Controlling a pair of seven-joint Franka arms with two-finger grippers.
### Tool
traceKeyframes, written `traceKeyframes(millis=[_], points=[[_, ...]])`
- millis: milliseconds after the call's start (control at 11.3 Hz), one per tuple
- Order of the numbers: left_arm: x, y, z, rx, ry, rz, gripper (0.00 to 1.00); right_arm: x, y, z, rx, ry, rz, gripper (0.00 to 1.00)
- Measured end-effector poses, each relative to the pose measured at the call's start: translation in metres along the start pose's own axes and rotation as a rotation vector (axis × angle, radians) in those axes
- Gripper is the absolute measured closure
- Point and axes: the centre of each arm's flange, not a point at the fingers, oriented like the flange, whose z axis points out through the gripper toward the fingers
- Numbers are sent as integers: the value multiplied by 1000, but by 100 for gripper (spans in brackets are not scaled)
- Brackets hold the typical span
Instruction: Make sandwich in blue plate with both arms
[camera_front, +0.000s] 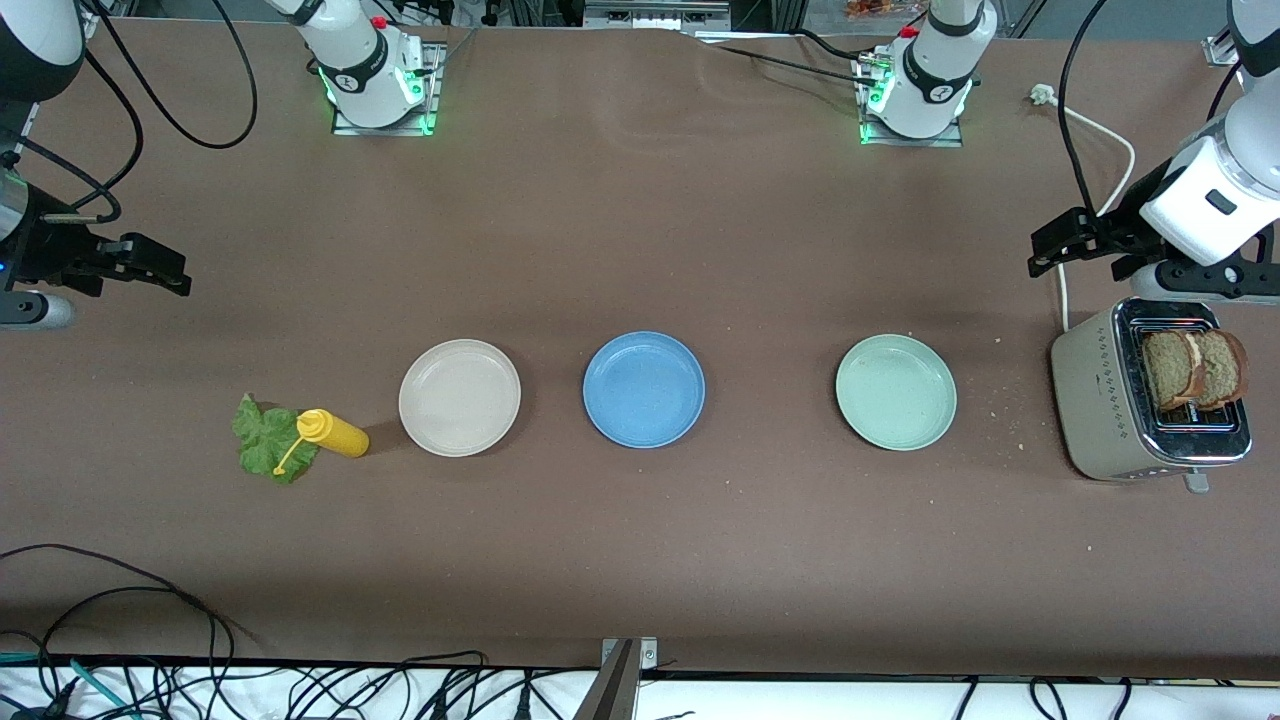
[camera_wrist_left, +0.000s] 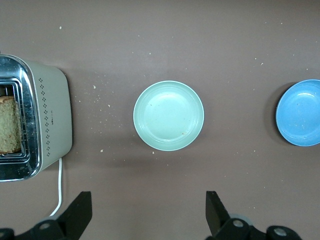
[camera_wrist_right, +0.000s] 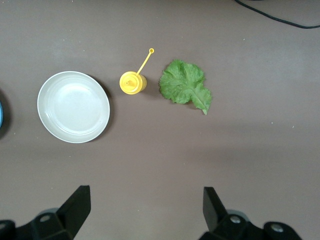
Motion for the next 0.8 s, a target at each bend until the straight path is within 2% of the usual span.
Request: traceKeyframes(millis=[796], points=[[1, 1, -16, 0, 28, 4, 0, 0, -1, 0, 0, 0, 0, 0]])
